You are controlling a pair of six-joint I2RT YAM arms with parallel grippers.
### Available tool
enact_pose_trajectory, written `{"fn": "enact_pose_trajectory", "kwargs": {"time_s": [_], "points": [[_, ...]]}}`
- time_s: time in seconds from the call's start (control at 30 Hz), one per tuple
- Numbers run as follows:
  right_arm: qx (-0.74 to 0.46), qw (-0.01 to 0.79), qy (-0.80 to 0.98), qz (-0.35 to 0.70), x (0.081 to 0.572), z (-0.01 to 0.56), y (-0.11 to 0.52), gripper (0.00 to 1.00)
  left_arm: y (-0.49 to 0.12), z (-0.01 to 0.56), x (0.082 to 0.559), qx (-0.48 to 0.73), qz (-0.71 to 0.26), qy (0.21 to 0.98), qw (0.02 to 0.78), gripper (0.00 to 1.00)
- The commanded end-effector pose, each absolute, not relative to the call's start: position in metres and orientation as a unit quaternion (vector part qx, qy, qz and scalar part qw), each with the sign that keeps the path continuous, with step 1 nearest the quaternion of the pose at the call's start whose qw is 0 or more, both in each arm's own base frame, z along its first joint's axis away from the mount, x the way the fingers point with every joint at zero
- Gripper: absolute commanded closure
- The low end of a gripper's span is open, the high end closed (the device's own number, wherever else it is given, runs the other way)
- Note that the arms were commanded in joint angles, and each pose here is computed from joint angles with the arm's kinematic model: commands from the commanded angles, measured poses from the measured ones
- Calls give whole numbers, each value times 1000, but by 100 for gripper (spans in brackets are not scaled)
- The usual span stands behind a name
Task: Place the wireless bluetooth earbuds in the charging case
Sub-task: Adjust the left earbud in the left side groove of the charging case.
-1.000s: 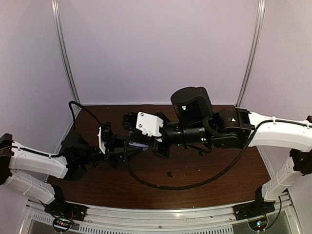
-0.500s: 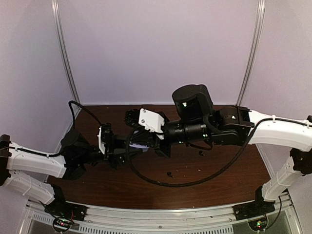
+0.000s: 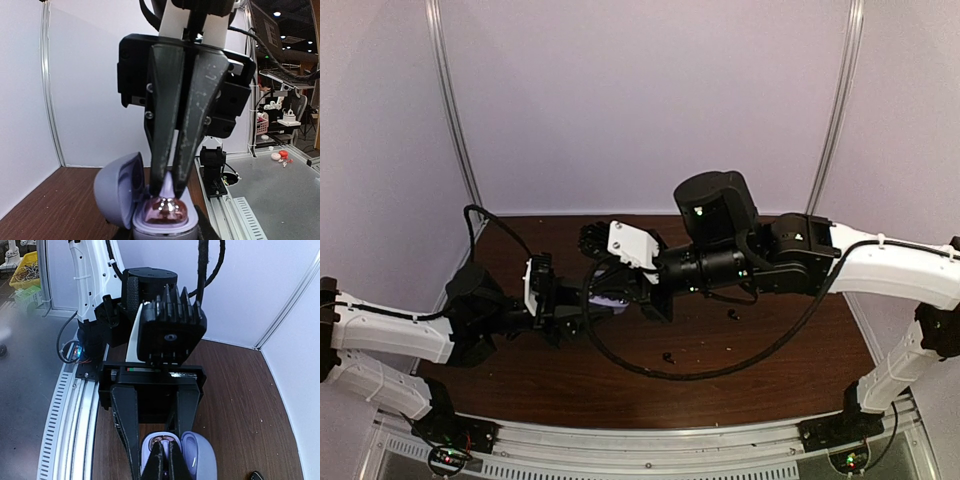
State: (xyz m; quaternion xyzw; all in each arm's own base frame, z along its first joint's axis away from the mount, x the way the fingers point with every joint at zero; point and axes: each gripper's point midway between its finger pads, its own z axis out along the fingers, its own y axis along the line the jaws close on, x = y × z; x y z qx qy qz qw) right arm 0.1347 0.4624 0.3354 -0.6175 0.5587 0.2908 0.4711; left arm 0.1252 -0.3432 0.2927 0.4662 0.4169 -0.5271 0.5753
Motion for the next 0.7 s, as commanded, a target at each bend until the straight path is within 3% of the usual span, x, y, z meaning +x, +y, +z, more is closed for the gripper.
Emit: {"fn": "enact_pose_trajectory", "kwargs": {"time_s": [0.0,0.37,0.43,0.67], "points": [[-634,431,595,243,147,297,458,100,-337,349,113,463,-532,335,624,100],[-638,438,593,222,146,294,459,100,-334,351,116,450,-529,340,634,100],[-635,442,591,228,145,299,459,93,-333,349,116,451,-529,341,633,100],[-613,476,581,243,148,330,457,88,-335,341,117,454,-528,351,627,100]]}}
